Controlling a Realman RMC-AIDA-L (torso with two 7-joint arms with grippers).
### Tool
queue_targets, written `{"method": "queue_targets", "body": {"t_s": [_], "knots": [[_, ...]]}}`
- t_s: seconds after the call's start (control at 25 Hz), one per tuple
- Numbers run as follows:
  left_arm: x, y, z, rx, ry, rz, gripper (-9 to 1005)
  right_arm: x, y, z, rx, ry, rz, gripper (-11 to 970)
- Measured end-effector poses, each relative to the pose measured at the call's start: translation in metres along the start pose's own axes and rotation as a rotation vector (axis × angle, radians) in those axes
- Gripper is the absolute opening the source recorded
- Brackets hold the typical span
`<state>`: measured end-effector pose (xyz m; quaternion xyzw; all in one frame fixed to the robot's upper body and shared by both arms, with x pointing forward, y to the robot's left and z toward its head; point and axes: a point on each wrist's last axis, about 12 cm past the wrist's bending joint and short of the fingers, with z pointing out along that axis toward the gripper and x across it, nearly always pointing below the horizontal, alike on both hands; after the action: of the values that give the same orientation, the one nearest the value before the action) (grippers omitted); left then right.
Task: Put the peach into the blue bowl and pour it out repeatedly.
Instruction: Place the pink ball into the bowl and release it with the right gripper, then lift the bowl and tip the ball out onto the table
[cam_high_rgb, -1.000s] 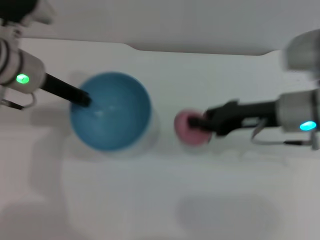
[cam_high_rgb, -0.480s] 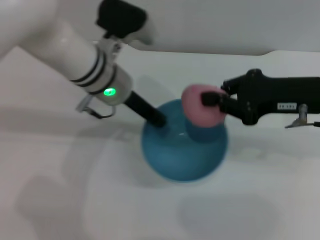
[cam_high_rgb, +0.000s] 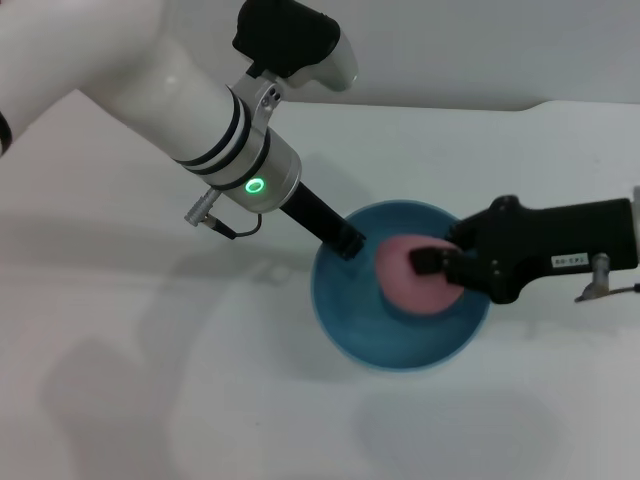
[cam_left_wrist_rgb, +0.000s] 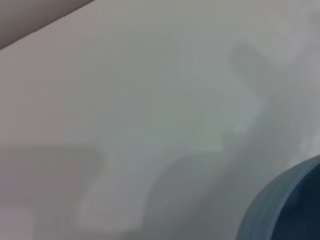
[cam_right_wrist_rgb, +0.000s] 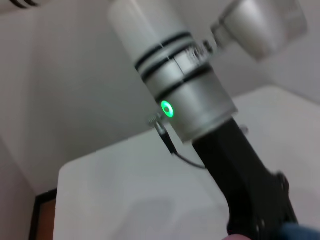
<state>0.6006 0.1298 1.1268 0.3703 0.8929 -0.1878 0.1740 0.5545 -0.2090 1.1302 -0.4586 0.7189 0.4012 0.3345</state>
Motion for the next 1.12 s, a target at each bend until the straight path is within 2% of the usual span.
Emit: {"method": "queue_targets", "body": {"t_s": [0.12,0.32,0.44,0.68,0.76,0.84,1.0,1.12], "knots": [[0.001,0.001,0.000,0.009,-0.006,-0.012,0,0.002,-0.002,0.004,0.012,0.036,0.042,46],[0.004,0.002,-0.001,0.013,-0.004,-0.022,0,0.000,-0.002,0.007,0.008,0.053,0.036,52],[0.005,0.003,-0.001,0.014,-0.005,-0.027,0,-0.002,-0.003,0.007,0.007,0.057,0.035,260],[0.004,0.004,0.000,0.005,-0.022,-0.024,0,-0.003,-0.004,0.004,0.019,0.048,0.035,376],[0.004,0.005,0.000,-0.002,-0.032,-0.026,0,-0.003,-0.005,0.001,0.029,0.039,0.039,376],[0.004,0.008,0.000,-0.016,-0.055,-0.030,0,-0.002,-0.008,-0.004,0.052,0.019,0.049,376],[0.003,0.016,0.003,-0.074,-0.140,-0.046,0,0.003,-0.017,-0.030,0.157,-0.121,0.122,376],[0.003,0.020,0.006,-0.118,-0.208,-0.050,0,0.017,-0.020,-0.054,0.235,-0.260,0.211,376]]}}
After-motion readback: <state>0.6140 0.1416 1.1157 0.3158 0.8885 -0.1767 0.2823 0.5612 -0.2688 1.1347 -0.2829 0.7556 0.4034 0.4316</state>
